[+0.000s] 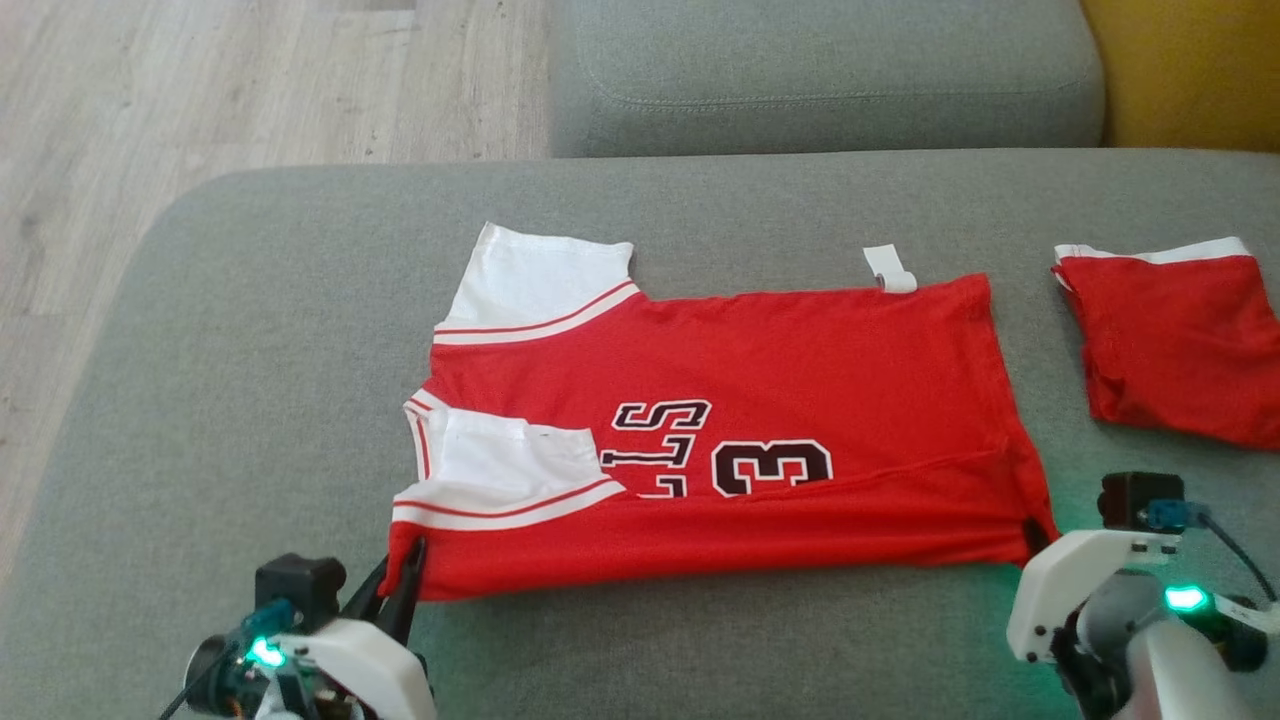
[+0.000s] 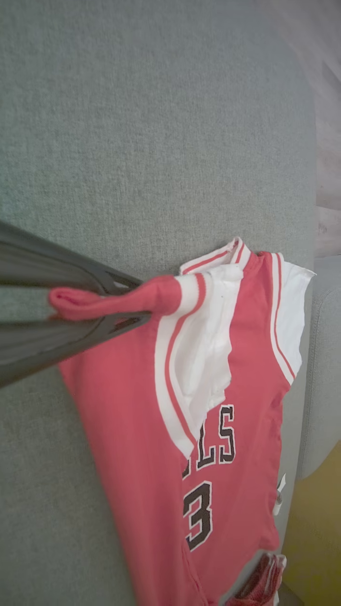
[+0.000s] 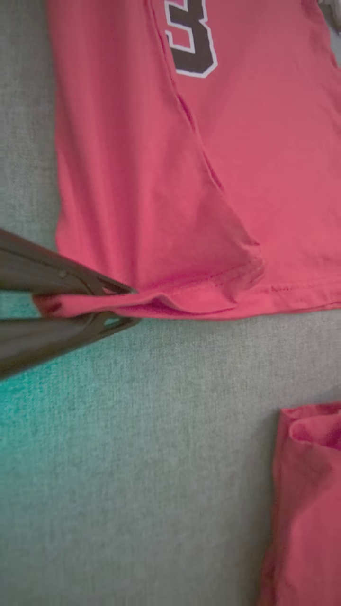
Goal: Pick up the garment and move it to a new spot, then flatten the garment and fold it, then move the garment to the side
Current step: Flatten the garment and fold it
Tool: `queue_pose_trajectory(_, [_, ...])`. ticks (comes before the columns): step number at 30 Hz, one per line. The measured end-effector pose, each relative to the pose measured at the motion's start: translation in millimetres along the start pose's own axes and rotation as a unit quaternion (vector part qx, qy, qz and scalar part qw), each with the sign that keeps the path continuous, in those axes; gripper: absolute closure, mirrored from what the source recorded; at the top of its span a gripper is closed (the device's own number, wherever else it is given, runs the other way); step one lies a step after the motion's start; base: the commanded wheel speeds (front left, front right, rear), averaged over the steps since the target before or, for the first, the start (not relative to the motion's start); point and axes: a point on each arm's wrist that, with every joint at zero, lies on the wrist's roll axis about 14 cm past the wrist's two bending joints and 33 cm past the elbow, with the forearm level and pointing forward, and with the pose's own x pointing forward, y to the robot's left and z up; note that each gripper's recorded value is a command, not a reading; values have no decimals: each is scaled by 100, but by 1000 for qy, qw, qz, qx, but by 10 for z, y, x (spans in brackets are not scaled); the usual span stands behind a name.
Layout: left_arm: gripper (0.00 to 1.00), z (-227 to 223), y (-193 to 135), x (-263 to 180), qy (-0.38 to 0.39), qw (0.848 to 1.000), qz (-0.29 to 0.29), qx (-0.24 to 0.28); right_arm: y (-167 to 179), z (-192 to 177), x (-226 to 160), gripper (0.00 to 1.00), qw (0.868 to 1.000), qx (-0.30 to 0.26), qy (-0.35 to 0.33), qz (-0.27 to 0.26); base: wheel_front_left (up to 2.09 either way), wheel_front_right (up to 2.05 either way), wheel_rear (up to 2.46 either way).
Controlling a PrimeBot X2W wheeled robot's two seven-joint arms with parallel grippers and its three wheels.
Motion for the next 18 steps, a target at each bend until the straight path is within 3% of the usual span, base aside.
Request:
queue_pose_trajectory(7, [100,22,-26,31,1,1000,-1,-1,12,118,-68,100,1000,10,-15,6,0,0,0])
queue_pose_trajectory(8, [100,25,-16,36,0,1000,3,-2,19,138,-74,12,1000,16,-20,9,0,0,0])
queue_pose_trajectory(9, [20,25,-16,36,0,1000,3,-2,19,138,-74,0,1000,16,-20,9,0,0,0])
queue_pose_trajectory(10, [0,40,-9,41,-5,1000,6,-2,32,159,-75,0,999,31,-24,15,0,0,0])
queue_pose_trajectory(14, [0,209,2,60,-46,999,15,-10,79,422,-120,0,992,82,-90,36,0,0,0])
queue_pose_trajectory(18, [0,660,8,68,-142,989,22,-16,188,769,-215,0,977,91,-183,57,0,0,0])
